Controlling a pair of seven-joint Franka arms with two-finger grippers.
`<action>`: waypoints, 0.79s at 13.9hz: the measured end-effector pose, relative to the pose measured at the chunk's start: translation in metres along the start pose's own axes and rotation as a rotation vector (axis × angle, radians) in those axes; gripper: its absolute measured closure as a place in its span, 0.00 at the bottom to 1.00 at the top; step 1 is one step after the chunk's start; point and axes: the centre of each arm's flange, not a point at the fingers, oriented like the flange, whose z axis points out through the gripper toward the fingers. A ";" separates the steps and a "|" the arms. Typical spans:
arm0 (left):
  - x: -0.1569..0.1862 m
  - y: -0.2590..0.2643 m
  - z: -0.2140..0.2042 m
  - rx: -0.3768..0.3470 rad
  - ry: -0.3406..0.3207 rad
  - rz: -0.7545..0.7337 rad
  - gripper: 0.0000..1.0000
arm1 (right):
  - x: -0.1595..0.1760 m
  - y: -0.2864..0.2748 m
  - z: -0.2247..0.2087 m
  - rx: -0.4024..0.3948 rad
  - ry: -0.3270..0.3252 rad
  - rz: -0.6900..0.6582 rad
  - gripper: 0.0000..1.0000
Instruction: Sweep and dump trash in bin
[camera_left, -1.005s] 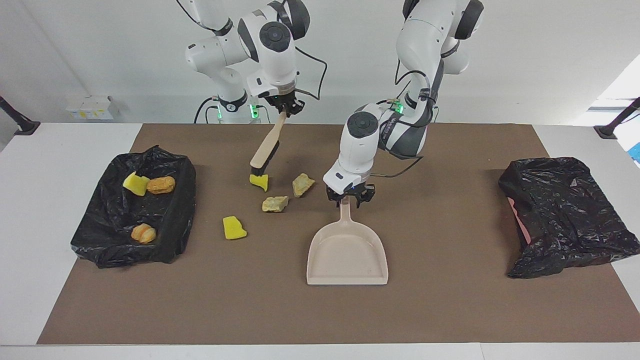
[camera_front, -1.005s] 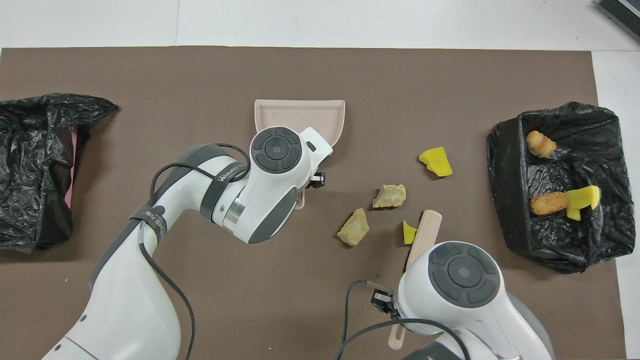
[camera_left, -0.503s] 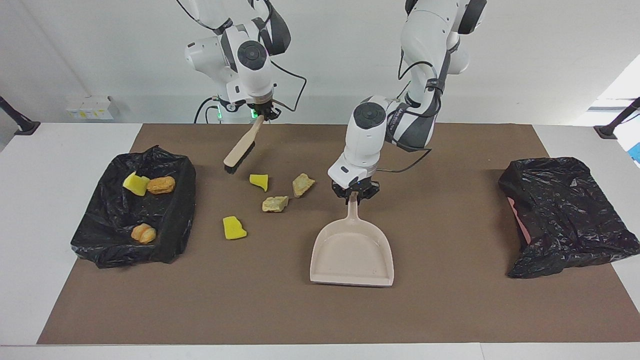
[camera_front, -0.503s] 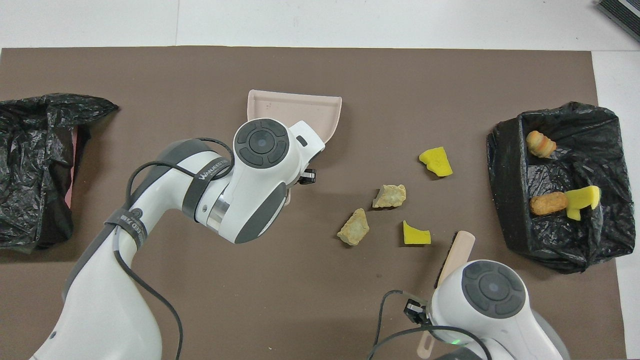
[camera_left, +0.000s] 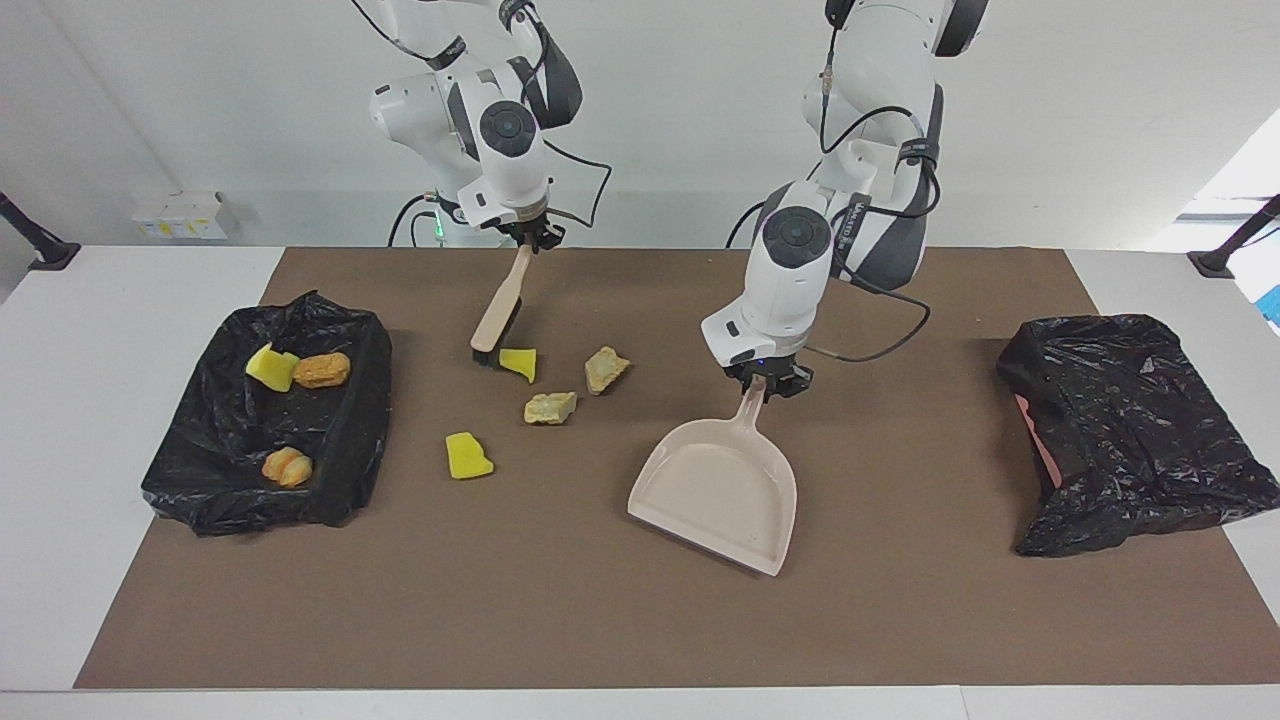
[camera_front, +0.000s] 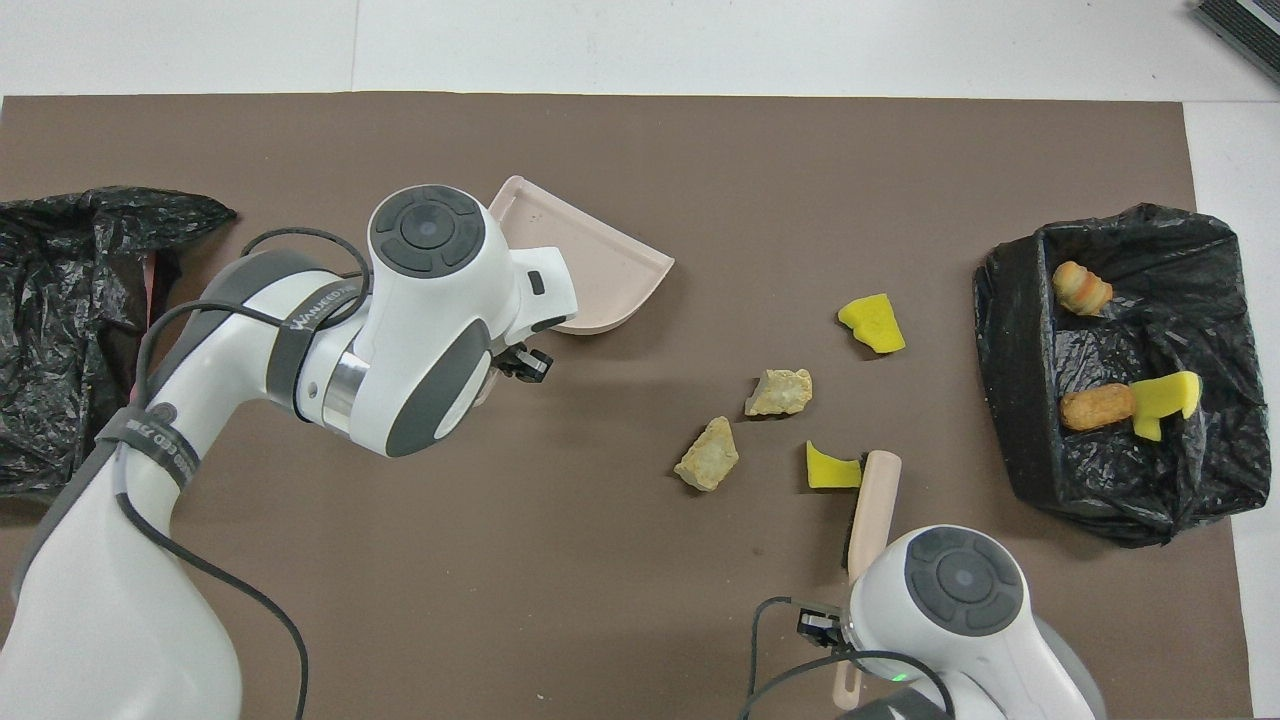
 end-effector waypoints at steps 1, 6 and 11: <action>-0.002 -0.008 0.001 -0.002 -0.007 0.052 0.69 | 0.005 -0.004 0.004 0.009 0.008 -0.019 0.73; -0.004 -0.023 0.001 0.002 -0.010 0.248 0.69 | 0.036 -0.039 -0.004 0.068 0.011 -0.095 0.73; -0.006 -0.035 0.001 0.029 -0.022 0.539 0.69 | 0.067 -0.074 -0.029 0.094 0.024 -0.207 0.73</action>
